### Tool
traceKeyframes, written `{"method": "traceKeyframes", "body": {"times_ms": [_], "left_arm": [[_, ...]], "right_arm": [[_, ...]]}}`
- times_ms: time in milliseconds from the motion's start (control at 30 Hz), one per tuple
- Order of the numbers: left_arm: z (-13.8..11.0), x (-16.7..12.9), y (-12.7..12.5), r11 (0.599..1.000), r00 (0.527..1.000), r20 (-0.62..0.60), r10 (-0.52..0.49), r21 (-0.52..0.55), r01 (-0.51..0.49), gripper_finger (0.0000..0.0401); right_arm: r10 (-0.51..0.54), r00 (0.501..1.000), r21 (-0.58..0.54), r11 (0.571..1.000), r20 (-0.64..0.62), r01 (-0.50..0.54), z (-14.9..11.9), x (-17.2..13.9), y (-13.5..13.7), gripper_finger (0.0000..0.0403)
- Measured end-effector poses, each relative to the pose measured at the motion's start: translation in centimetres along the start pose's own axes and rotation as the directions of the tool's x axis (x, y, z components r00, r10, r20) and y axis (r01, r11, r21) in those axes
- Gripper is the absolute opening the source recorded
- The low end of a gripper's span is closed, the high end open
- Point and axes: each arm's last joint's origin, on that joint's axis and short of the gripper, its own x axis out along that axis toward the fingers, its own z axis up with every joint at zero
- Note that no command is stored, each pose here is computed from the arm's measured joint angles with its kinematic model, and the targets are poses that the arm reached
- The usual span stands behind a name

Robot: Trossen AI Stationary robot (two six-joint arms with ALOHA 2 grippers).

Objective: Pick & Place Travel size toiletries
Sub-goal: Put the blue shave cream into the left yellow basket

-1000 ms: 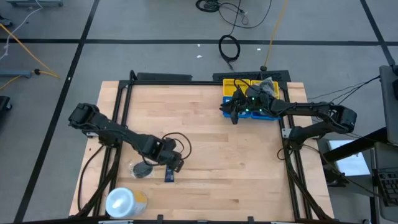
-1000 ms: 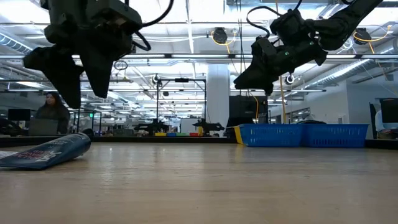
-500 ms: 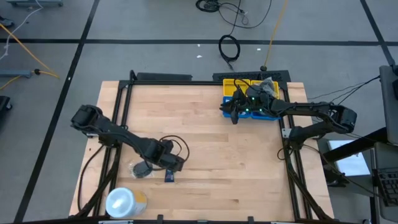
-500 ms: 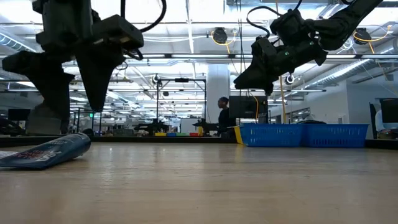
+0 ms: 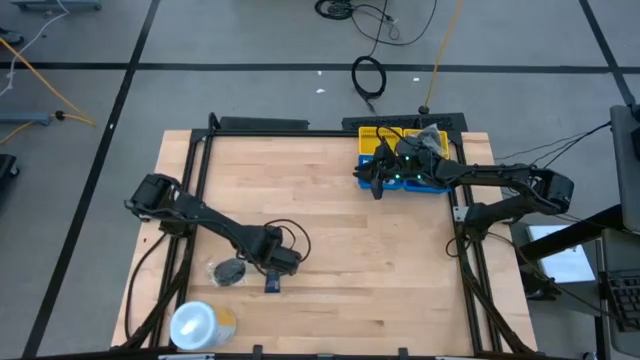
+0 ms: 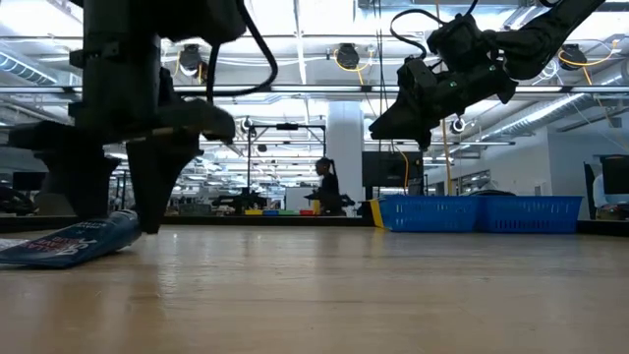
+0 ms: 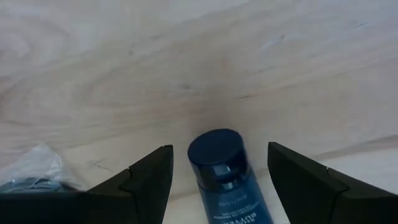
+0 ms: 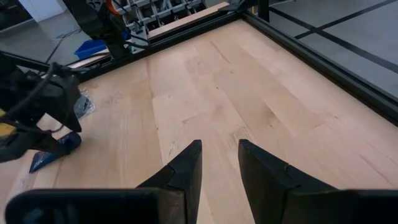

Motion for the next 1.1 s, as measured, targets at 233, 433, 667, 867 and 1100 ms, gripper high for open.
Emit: {"method": "traceKeyframes", "body": {"times_ms": [233, 433, 667, 867, 1100], "left_arm": [[0.1, 1.2, -0.2, 0.999, 0.999, -0.011, 0.035, 0.003, -0.035, 0.0211], [0.3, 1.2, -0.2, 0.999, 0.999, 0.020, 0.036, 0.020, -0.037, 0.0148], [0.6, 1.2, -0.3, 0.997, 0.999, 0.020, 0.033, 0.063, -0.035, 0.0112], [1.3, 1.2, -0.5, 0.993, 1.000, 0.028, 0.011, 0.121, -0.015, 0.0112], [3.7, -0.3, -1.3, 0.963, 0.985, 0.104, -0.140, 0.244, 0.111, 0.0112]], "right_arm": [[0.000, 1.000, -0.018, 1.000, 0.000, 0.000, 0.0, 0.0, 0.0, 0.0100], [0.000, 1.000, -0.018, 1.000, 0.000, 0.000, 0.0, 0.0, 0.0, 0.0100], [0.000, 1.000, -0.019, 1.000, -0.001, 0.000, 0.0, 0.0, 0.0, 0.0100], [0.003, 1.000, -0.019, 1.000, -0.001, -0.003, 0.0, 0.0, 0.0, 0.0100], [0.006, 1.000, -0.019, 1.000, -0.002, -0.007, 0.0, 0.0, 0.1, 0.0100]]}}
